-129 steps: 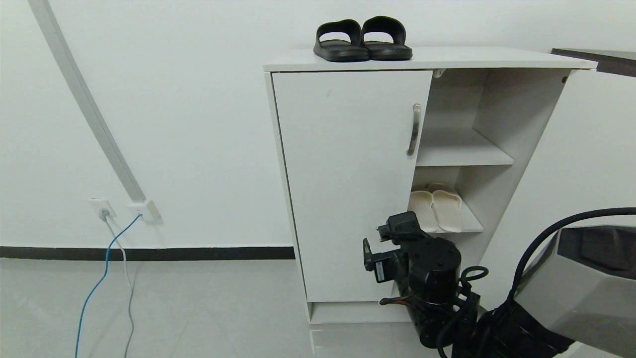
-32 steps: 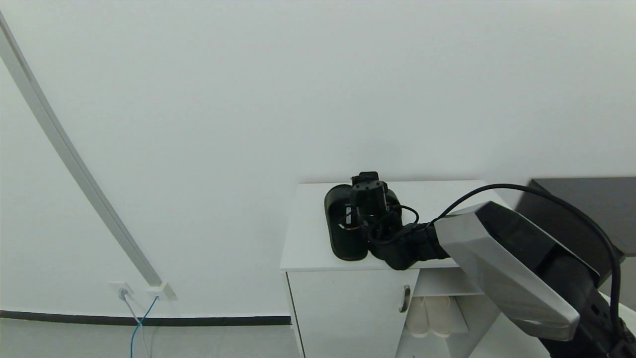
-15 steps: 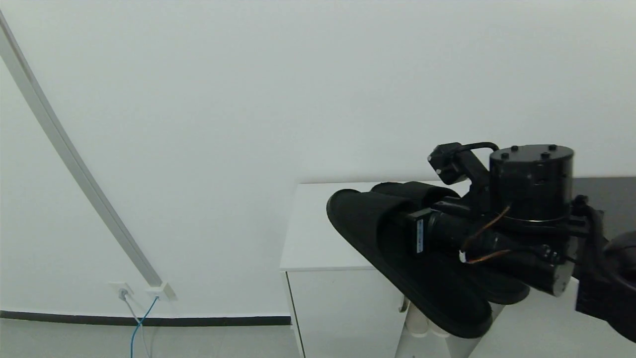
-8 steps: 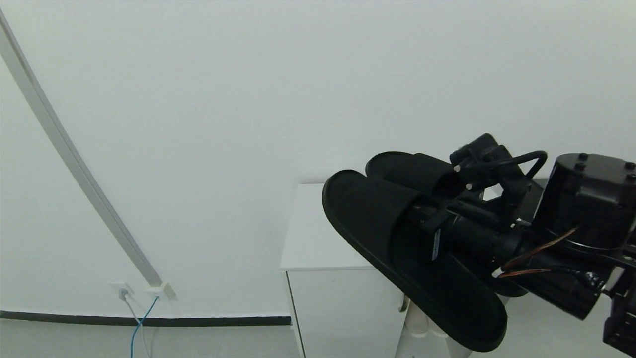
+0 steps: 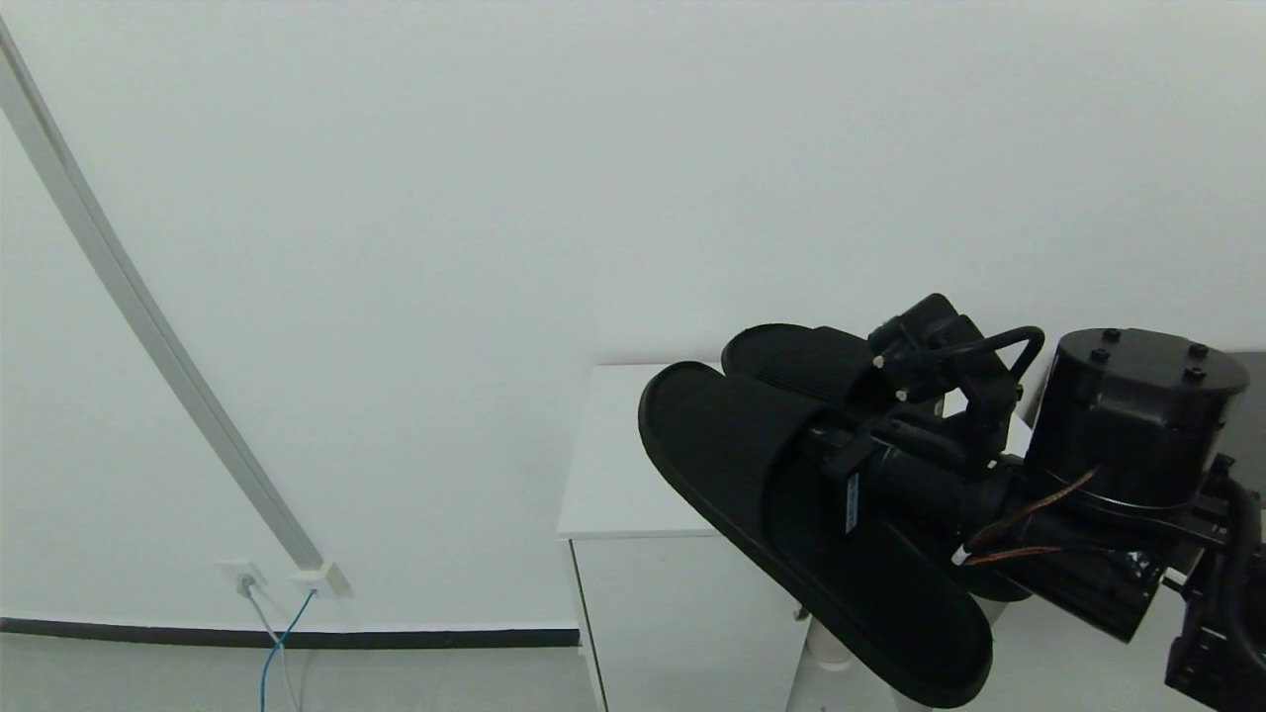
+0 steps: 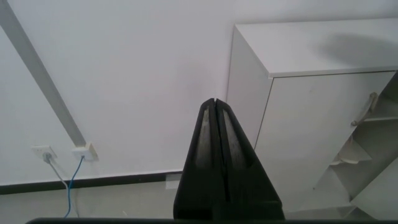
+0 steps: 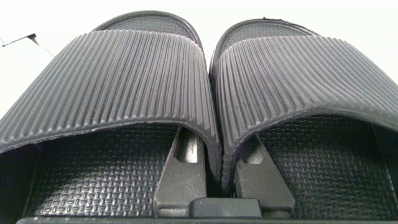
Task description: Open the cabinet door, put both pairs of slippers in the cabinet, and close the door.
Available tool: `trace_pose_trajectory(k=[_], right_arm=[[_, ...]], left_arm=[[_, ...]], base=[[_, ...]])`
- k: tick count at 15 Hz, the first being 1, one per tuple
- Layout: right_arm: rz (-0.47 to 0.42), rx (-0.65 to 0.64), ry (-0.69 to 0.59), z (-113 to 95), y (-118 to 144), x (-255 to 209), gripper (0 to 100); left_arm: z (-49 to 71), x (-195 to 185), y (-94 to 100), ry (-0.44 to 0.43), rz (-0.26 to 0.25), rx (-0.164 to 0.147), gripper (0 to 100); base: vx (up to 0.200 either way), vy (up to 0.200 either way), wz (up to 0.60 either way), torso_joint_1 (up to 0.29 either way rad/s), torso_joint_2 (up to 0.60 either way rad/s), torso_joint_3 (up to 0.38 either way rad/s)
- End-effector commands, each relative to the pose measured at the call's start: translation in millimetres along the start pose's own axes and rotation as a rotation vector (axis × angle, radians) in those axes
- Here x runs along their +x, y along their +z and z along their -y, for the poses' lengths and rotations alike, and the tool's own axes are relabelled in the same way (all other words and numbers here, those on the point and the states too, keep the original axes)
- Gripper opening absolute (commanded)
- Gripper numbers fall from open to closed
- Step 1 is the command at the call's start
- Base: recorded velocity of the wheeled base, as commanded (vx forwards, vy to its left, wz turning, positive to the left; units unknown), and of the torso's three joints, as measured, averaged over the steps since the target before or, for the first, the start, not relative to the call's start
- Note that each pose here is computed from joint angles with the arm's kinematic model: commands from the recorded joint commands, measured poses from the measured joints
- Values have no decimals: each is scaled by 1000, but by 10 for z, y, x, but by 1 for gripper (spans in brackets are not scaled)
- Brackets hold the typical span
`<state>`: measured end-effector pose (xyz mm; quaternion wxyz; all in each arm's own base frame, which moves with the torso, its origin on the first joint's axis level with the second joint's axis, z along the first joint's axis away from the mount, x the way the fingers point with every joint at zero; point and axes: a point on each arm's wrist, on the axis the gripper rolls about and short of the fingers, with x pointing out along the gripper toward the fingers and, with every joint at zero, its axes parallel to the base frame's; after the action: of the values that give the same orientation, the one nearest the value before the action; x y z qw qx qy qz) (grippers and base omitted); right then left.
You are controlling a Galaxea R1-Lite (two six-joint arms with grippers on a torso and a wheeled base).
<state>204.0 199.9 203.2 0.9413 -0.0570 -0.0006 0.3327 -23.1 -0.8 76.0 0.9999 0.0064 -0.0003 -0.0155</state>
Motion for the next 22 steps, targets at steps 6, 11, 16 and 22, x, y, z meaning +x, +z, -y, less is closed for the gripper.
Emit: trace_pose_trajectory(k=[6,11,16,22], right_arm=[[-23,-3,1,-8,-63,7,0],[-50,-4,1,-13,-139,-49,0],[-60,-8,14,-49,-164,-63,0],[-61,-9,27,-91,-168,-71,0]], left_arm=[[0,0,0,0,0,1,0],[0,0,0,0,0,1,0],[0,0,0,0,0,1,0],[0,0,0,0,0,1,0]], base=[[-200,0,0,2,2,2],[-40,0,0,0,1,0],[0,0,0,0,0,0],[0,-33,0,0,0,0]])
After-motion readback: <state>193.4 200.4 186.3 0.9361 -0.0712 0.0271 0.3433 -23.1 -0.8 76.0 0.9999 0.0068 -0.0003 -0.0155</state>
